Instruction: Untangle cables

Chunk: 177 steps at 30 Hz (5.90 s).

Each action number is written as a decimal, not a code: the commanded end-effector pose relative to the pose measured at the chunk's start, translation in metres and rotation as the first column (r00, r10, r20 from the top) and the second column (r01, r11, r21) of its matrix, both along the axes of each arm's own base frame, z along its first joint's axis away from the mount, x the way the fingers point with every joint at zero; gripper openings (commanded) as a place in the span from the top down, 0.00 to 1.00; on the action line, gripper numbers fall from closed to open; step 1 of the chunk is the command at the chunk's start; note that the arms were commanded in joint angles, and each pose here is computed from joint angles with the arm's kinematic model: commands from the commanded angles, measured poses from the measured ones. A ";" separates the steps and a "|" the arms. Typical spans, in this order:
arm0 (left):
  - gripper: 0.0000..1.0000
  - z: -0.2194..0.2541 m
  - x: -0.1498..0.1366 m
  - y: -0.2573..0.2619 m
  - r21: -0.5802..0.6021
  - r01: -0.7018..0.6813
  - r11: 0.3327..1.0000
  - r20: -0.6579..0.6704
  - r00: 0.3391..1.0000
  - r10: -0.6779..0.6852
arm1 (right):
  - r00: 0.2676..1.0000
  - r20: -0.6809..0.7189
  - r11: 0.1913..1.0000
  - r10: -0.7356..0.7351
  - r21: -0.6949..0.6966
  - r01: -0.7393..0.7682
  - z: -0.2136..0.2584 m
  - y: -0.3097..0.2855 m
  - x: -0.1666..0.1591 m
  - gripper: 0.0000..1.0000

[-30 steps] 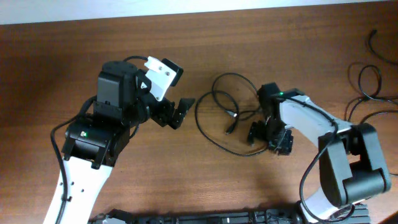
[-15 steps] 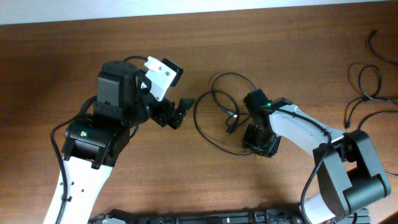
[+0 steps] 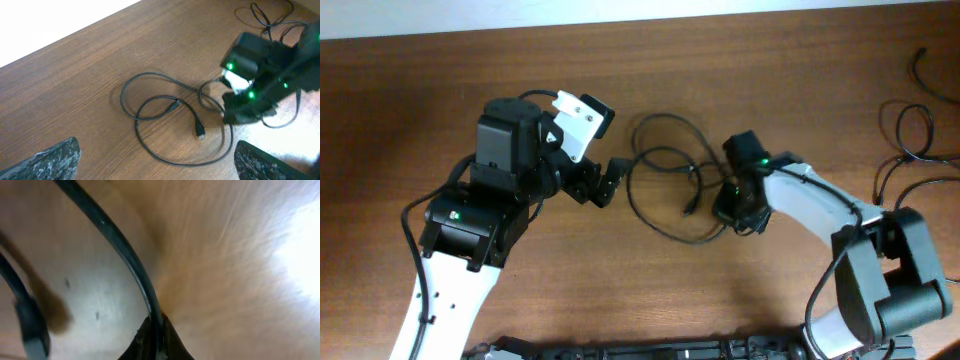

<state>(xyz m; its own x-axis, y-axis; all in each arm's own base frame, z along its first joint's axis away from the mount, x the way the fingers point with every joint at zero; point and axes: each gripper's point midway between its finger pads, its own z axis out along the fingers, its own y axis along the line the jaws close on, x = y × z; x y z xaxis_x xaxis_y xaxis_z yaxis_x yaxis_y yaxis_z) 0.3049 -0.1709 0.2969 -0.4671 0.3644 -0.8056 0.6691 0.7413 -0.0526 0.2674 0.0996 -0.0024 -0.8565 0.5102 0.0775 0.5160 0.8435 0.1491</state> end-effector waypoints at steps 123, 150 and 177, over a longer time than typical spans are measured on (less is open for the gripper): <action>0.01 0.008 -0.003 -0.001 -0.019 0.006 1.000 0.015 1.000 -0.006 | 0.834 0.370 0.910 0.411 -0.109 -0.400 0.219 -0.010 0.095 0.01; 0.01 -0.045 -0.075 0.048 -0.072 -0.075 0.995 0.213 0.973 0.089 | 0.834 0.370 0.910 0.411 -0.109 -0.400 0.219 -0.010 0.095 0.01; 0.01 -0.019 -0.079 0.107 -0.296 -0.188 0.937 0.723 0.597 0.348 | 0.834 0.370 0.910 0.411 -0.109 -0.400 0.219 -0.010 0.095 0.01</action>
<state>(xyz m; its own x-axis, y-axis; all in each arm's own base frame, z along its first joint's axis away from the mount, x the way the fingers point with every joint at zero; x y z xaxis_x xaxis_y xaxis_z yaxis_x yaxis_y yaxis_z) 0.2260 -0.0693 0.2817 0.2551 0.1561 -0.9542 0.3276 0.9146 0.2372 0.3633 0.0869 0.2061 -0.9544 0.1218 -0.2726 0.0585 0.9716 0.2293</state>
